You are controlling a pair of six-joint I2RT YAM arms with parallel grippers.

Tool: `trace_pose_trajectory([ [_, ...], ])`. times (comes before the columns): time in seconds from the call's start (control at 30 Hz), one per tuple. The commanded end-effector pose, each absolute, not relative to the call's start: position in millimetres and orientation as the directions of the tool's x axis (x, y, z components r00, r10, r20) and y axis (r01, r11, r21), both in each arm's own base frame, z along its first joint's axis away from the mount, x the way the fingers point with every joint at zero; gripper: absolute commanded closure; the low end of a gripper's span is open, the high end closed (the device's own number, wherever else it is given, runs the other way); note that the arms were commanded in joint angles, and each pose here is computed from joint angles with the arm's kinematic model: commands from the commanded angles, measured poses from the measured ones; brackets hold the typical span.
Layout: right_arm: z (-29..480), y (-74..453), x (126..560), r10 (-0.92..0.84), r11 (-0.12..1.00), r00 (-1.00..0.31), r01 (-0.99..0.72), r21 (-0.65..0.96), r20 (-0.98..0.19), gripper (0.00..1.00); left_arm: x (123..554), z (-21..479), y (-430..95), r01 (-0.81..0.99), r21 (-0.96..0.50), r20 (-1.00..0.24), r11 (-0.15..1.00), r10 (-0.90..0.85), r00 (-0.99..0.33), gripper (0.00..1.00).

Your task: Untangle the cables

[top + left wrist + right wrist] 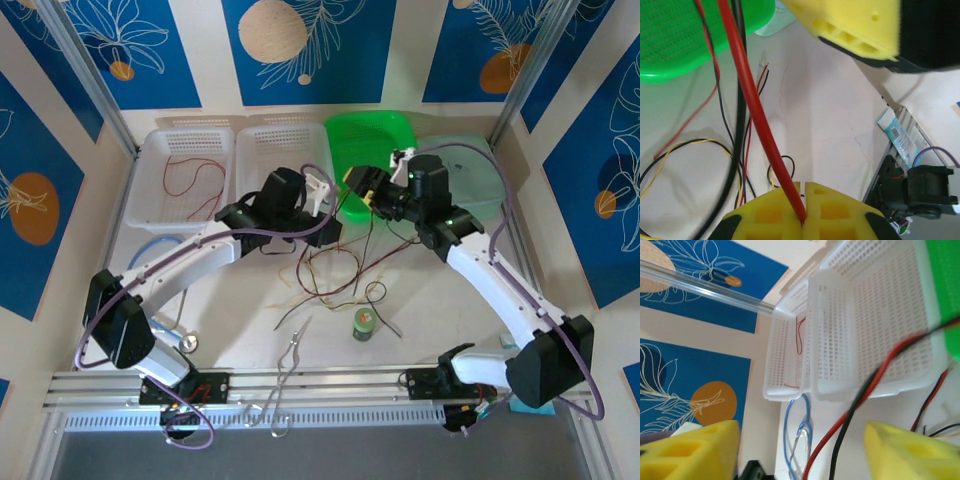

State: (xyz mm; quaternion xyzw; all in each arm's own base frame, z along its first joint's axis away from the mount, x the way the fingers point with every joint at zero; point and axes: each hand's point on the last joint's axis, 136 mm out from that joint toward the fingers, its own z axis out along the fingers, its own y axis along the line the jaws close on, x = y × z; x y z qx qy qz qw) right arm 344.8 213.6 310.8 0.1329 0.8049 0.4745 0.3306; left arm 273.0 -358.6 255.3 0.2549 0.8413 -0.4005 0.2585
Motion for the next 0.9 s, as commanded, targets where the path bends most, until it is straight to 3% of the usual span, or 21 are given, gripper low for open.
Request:
trace_pose_trajectory([
  [0.0,345,198,330,0.490,0.491,-0.723,-0.234,0.839,-0.488,0.24,272,293,-348,0.604,-0.583,-0.635,0.543,0.159,-0.756,1.00],
  [0.2,353,173,307,0.470,0.498,-0.644,-0.372,0.784,-0.604,0.20,277,328,-359,0.573,-0.688,-0.617,0.445,0.057,-0.785,1.00],
  [0.43,346,172,270,0.476,0.471,-0.461,-0.586,0.659,-0.749,0.26,299,358,-369,0.478,-0.826,-0.535,0.298,-0.151,-0.831,1.00],
  [0.57,340,181,251,0.447,0.491,-0.369,-0.661,0.568,-0.815,0.26,311,369,-366,0.465,-0.832,-0.536,0.303,-0.220,-0.815,1.00],
  [0.7,337,199,241,0.415,0.468,-0.374,-0.694,0.547,-0.829,0.26,321,377,-362,0.455,-0.837,-0.536,0.304,-0.290,-0.793,1.00],
  [0.87,336,218,240,0.494,0.330,-0.487,-0.661,0.674,-0.720,0.32,323,381,-370,0.447,-0.859,-0.507,0.249,-0.287,-0.813,1.00],
])
